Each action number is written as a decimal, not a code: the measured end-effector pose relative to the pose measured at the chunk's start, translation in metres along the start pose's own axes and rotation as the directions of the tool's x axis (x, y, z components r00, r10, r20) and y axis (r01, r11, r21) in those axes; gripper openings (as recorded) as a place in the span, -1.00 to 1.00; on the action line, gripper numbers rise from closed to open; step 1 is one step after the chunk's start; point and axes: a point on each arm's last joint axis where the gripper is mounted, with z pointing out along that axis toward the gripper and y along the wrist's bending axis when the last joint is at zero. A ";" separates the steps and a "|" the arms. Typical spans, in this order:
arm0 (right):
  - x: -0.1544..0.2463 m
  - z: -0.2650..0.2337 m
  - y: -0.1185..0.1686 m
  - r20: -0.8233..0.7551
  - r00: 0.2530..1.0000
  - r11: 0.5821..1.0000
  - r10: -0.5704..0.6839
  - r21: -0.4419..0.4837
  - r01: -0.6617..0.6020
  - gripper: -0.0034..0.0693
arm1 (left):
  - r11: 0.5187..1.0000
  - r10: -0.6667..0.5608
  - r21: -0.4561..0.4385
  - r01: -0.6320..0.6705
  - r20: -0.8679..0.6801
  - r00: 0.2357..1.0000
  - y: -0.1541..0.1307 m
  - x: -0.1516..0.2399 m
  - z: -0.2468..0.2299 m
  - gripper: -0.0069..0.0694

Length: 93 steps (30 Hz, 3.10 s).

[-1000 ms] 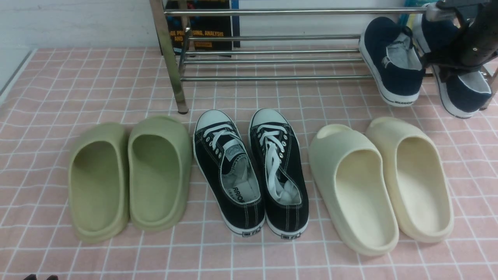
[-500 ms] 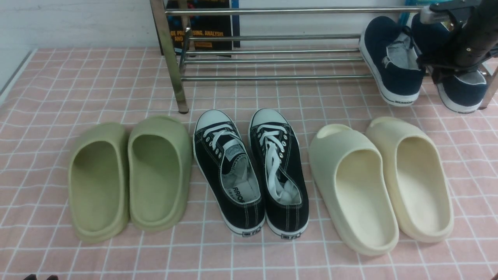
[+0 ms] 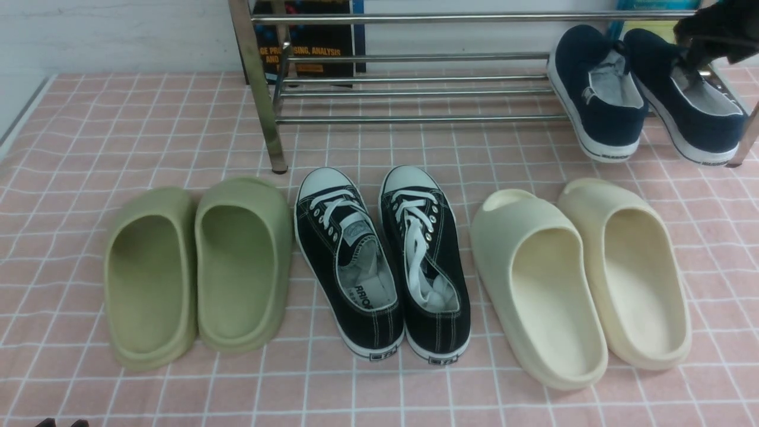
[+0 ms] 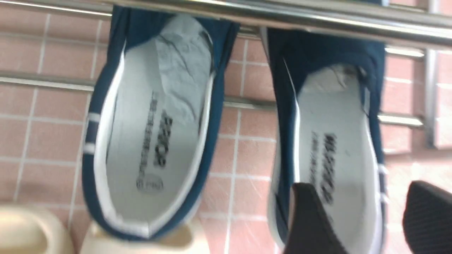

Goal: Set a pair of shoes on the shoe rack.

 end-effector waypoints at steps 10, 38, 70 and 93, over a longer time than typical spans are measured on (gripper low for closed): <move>0.051 0.020 -0.043 -0.272 0.960 0.996 0.064 0.075 -0.045 -0.94 | 1.000 0.001 0.000 -0.001 0.000 1.000 0.000 0.000 0.000 -0.20; 0.068 0.090 -0.017 -0.221 0.975 0.999 0.033 -0.013 -0.037 -0.90 | 1.000 0.003 -0.001 -0.003 0.000 1.000 0.000 0.000 0.000 -0.20; 0.258 -0.186 0.048 0.552 0.834 0.997 -0.009 -0.062 0.051 -0.93 | 1.000 0.003 -0.001 -0.003 0.000 1.000 0.000 0.000 0.000 -0.20; 0.394 -0.139 0.048 0.890 0.449 0.995 0.078 -0.040 -0.094 -0.89 | 1.000 0.003 -0.001 -0.003 0.000 1.000 0.000 0.000 0.000 -0.20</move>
